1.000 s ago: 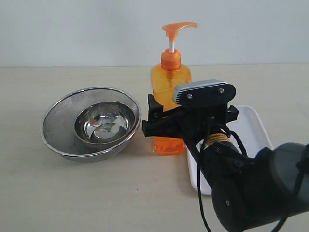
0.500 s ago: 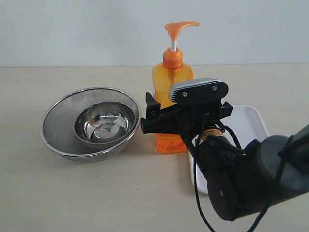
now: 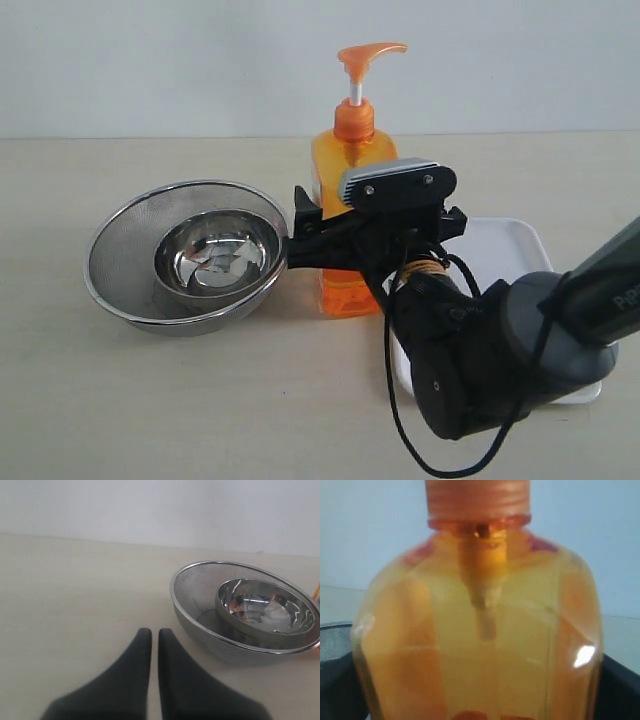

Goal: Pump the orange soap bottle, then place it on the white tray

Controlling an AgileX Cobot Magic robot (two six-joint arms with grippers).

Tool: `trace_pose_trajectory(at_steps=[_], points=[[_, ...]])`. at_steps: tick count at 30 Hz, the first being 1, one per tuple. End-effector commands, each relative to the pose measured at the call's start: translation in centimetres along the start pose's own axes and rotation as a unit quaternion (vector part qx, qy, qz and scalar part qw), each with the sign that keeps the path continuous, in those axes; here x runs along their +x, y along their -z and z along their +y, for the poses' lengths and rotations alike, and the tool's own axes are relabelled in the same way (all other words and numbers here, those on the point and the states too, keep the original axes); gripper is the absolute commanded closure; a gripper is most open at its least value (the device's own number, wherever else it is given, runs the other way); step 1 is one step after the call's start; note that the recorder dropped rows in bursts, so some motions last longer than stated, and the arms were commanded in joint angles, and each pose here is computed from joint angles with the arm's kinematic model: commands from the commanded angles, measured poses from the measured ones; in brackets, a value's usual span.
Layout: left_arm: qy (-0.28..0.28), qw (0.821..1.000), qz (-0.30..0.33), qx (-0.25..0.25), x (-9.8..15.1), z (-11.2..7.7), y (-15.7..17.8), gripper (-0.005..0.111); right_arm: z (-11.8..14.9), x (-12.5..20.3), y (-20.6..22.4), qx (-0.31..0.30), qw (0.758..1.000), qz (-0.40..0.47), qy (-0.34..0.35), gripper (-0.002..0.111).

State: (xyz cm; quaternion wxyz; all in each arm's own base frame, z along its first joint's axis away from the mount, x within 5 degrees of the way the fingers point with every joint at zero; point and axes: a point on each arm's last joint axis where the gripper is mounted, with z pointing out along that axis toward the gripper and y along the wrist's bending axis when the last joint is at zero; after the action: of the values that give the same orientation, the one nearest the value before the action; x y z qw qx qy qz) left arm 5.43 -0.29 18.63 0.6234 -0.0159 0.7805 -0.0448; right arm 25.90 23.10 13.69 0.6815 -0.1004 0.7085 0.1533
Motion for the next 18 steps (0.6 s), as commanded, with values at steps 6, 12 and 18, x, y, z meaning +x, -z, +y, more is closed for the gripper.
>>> trace_pose_trajectory(at_steps=[6, 12, 18], points=[[0.004, 1.0, 0.0, 0.0, 0.09, 0.0, -0.01, 0.102, 0.07, 0.34, -0.41, -0.003, 1.0, -0.001, 0.025, 0.048], [0.004, 1.0, 0.0, 0.0, 0.09, 0.0, -0.01, 0.102, 0.06, 0.34, -0.41, -0.003, 1.0, -0.001, 0.028, 0.107], [0.004, 1.0, 0.0, 0.0, 0.09, 0.0, -0.01, 0.102, 0.46, -0.4, -0.36, -0.022, 0.993, -0.013, 0.117, 0.107]])
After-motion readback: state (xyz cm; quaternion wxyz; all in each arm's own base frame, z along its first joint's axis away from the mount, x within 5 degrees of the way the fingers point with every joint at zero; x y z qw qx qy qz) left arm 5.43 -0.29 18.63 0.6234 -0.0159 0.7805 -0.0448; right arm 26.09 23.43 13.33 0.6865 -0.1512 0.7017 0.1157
